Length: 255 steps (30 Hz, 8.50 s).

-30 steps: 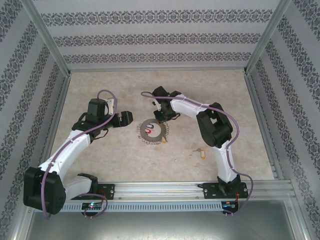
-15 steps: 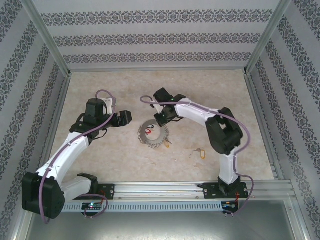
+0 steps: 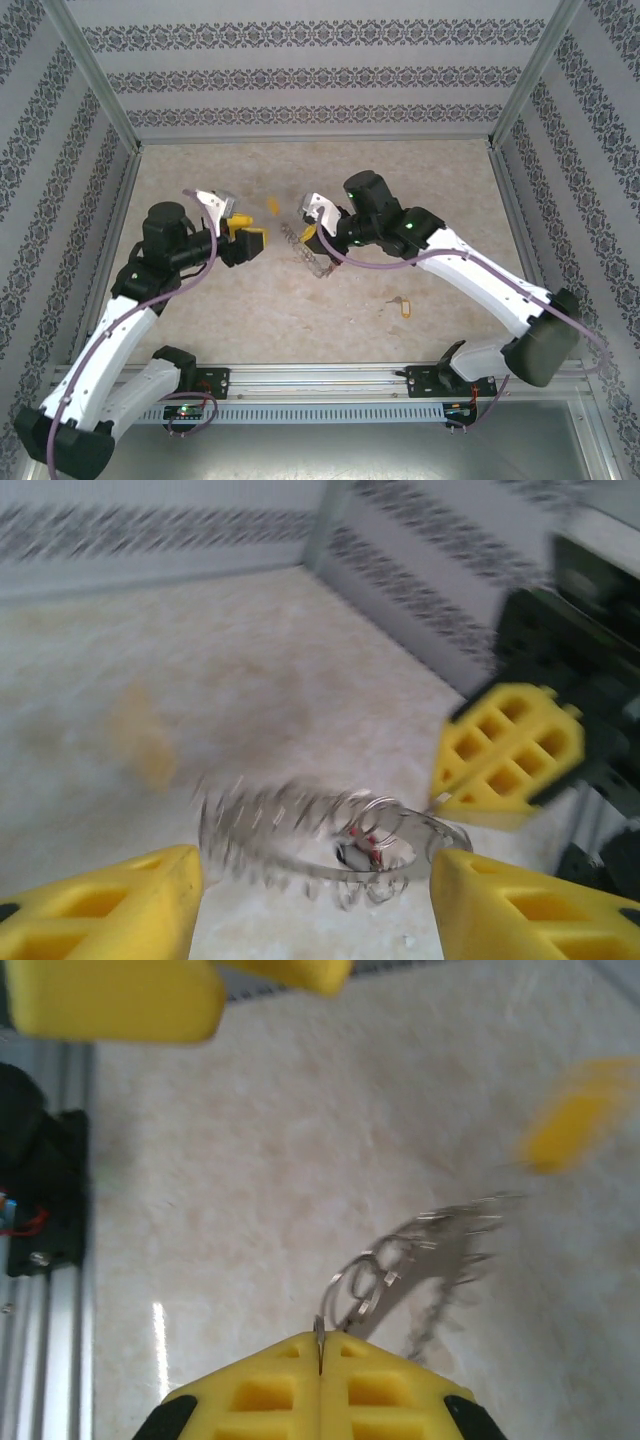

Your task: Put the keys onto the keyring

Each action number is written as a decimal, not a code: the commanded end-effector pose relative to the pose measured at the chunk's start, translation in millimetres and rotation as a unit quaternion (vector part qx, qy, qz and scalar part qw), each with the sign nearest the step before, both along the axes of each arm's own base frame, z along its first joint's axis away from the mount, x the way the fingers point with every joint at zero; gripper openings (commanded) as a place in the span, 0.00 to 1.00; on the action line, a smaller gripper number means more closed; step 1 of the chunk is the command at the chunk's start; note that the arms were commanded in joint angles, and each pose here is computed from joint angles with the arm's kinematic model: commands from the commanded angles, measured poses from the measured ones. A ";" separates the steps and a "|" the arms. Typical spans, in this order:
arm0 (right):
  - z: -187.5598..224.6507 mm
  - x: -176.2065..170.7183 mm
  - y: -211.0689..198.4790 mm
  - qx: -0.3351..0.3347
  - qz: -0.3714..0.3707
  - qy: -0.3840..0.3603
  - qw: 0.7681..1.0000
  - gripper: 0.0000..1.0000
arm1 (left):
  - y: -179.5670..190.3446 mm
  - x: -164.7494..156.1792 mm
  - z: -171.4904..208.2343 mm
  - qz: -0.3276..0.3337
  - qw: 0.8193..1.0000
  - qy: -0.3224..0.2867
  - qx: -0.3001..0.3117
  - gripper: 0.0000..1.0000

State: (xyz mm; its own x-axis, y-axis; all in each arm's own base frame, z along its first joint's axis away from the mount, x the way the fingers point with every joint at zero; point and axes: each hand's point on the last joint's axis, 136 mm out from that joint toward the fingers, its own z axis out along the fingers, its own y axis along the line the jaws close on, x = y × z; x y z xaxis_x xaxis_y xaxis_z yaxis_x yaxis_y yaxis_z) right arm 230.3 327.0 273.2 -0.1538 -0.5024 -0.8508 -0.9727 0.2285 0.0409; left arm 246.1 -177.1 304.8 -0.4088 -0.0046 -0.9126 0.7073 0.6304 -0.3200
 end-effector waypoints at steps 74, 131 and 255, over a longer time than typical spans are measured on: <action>39.6 -86.1 -13.4 0.124 0.166 -0.147 0.967 0.11 | -97.3 -60.9 0.9 -0.247 0.941 -0.201 0.115 0.00; 52.7 -101.4 -18.1 0.175 0.154 -0.126 0.964 0.00 | -95.1 -97.9 33.8 -0.299 0.920 -0.250 0.041 0.00; 70.4 -91.3 -13.1 0.126 0.099 -0.197 0.967 0.27 | -88.3 -107.7 59.0 -0.282 0.915 -0.288 0.021 0.00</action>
State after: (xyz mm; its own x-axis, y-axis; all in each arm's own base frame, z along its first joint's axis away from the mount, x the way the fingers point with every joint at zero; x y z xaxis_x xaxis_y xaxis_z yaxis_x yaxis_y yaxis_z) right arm 145.8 312.0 324.7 0.2724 -0.3432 -0.8989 -0.9452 0.0793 -0.3167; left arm 148.7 -263.7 340.2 0.1643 0.1920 -0.9675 0.9702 0.1457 0.1937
